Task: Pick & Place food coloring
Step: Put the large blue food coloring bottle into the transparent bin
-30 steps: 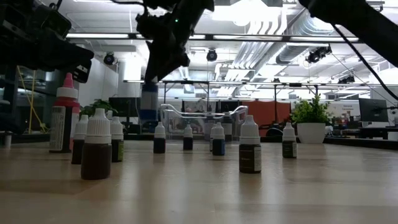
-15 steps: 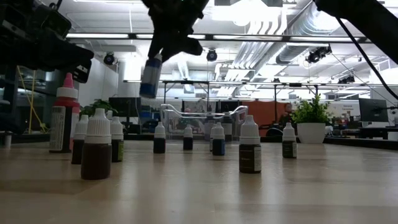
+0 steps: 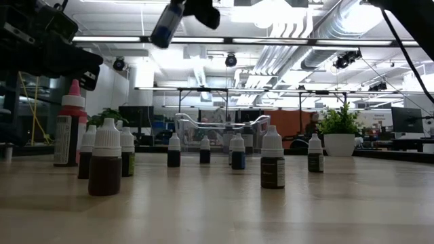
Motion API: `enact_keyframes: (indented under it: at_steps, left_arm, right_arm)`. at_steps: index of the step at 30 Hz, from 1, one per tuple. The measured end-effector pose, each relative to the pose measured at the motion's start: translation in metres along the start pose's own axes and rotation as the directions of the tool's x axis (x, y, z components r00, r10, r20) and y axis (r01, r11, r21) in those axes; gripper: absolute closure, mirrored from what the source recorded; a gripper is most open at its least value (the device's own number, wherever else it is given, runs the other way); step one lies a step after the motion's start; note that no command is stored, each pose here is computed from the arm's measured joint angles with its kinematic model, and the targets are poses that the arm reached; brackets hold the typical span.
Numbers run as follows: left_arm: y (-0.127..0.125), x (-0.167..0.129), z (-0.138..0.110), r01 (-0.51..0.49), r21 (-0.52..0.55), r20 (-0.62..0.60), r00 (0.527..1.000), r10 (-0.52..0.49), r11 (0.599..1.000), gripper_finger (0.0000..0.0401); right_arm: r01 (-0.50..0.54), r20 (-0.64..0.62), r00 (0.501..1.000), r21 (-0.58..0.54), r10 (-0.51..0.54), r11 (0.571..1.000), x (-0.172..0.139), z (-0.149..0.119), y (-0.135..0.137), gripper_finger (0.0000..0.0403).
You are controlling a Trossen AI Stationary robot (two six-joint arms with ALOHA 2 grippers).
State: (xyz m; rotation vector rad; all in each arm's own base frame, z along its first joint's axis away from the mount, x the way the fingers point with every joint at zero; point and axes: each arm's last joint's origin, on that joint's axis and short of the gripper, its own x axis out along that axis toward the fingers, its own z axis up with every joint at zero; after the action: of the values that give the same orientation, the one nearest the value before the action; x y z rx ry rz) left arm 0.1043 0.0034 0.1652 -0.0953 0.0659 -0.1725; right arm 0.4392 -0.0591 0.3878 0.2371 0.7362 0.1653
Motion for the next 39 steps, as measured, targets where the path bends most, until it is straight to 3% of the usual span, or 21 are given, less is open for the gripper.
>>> enact_keyframes:
  at_steps: [6,17,21,25,29,33,39]
  left_arm:
    - [0.0,0.0,0.0,0.0,0.0,0.0,1.0,0.0,1.0,0.0399]
    - [0.0,0.0,0.0,-0.008,0.0,0.0,1.0,0.008,1.0,0.0399]
    - [0.0,0.0,0.0,-0.008,0.0,0.0,1.0,0.008,1.0,0.0399]
    - [0.0,0.0,0.0,-0.008,0.0,0.0,1.0,0.008,1.0,0.0399]
    - [0.0,0.0,0.0,-0.008,0.0,0.0,1.0,0.008,1.0,0.0399]
    - [0.0,0.0,0.0,-0.009,0.0,0.0,1.0,0.009,1.0,0.0399]
    - [0.0,0.0,0.0,-0.009,0.0,0.0,1.0,0.009,1.0,0.0399]
  right_arm:
    - [0.036,0.056,0.998,-0.03,-0.034,0.999,-0.02,0.006,-0.007,0.0293]
    - [0.295,0.18,0.938,0.034,-0.296,0.955,-0.051,0.016,-0.046,0.029]
    - [0.452,0.175,0.867,0.117,-0.467,0.884,-0.059,0.014,-0.066,0.0292]
    - [0.62,0.099,0.744,0.269,-0.661,0.737,-0.062,0.004,-0.096,0.029]
    - [0.691,0.031,0.654,0.383,-0.756,0.613,-0.057,-0.01,-0.124,0.0291]
    - [0.676,-0.012,0.649,0.467,-0.761,0.57,-0.04,-0.026,-0.144,0.0291]
    - [0.63,-0.03,0.671,0.549,-0.741,0.549,-0.013,-0.047,-0.157,0.0288]
